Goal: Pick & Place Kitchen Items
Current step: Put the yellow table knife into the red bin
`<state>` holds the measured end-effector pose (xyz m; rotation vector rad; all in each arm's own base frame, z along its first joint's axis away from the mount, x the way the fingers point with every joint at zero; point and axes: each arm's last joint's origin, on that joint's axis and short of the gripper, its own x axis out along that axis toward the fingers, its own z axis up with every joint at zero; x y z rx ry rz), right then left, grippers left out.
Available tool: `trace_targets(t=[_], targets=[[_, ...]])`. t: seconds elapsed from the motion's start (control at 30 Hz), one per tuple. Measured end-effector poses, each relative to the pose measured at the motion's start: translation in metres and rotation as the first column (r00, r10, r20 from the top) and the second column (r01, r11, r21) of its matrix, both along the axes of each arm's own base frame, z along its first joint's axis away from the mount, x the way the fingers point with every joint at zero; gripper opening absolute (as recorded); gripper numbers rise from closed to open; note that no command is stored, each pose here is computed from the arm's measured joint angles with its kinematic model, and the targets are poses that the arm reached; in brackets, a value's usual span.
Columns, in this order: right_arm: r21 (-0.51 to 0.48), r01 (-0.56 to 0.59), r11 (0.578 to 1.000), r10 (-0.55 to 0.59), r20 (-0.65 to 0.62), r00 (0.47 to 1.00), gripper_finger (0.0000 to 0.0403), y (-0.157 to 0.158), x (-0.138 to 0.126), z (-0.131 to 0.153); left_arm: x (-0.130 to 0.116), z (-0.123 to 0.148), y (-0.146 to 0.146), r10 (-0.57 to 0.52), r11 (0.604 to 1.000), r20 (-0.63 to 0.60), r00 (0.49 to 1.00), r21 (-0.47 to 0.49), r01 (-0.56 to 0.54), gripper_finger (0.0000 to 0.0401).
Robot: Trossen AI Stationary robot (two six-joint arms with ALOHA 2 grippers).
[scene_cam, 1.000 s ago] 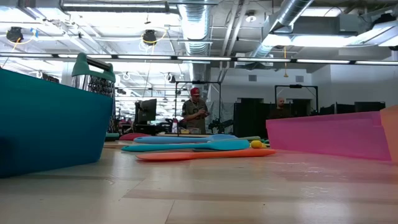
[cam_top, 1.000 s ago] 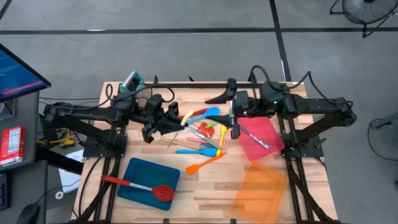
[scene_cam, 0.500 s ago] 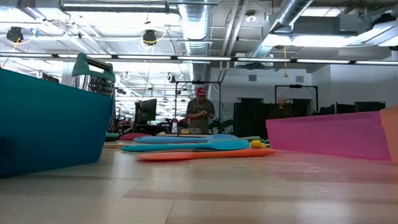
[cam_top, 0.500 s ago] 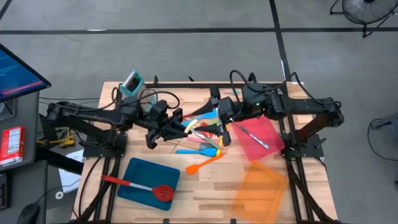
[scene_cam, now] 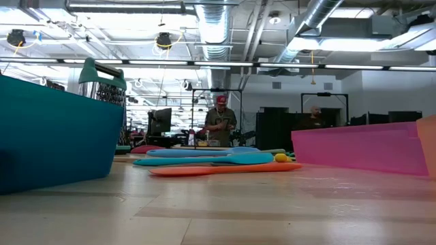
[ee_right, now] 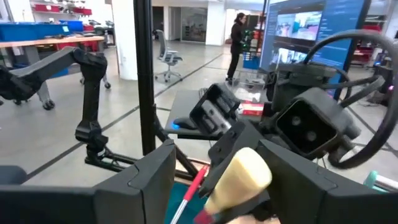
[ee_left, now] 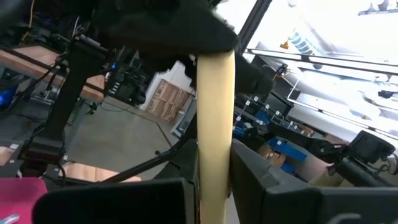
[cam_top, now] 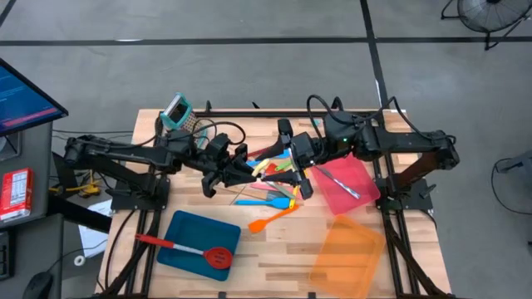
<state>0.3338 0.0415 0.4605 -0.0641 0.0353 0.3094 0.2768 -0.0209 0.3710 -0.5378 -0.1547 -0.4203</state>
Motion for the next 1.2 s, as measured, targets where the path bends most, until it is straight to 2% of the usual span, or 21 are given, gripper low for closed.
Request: trace_targets(t=[0.23, 0.5, 0.6, 0.77, 1.2], targets=[[0.018, -0.035, 0.999, 0.035, -0.032, 0.999, 0.0212, -0.002, 0.007, -0.007, 0.001, 0.0, 0.0, 0.0, 1.0, 0.004, 1.0, 0.0, 0.0, 0.004], [0.041, -0.043, 0.998, 0.044, -0.043, 0.998, 0.0162, -0.003, 0.015, -0.013, 0.0, 0.0, 0.0, -0.009, 1.0, 0.006, 1.0, 0.003, 0.009, 0.0041], [0.041, -0.043, 0.998, 0.045, -0.045, 0.998, 0.0128, -0.002, 0.016, -0.014, 0.0, 0.0, 0.0, -0.01, 1.0, 0.006, 1.0, 0.004, 0.01, 0.004], [0.046, -0.056, 0.997, 0.059, -0.053, 0.997, 0.0036, -0.002, 0.016, -0.014, 0.0, 0.0, -0.001, -0.018, 1.0, 0.006, 1.0, 0.002, 0.018, 0.0041], [0.036, -0.065, 0.997, 0.067, -0.054, 0.996, 0.0037, -0.001, 0.015, -0.015, 0.0, 0.0, -0.001, -0.013, 1.0, 0.005, 1.0, 0.002, 0.013, 0.004]])
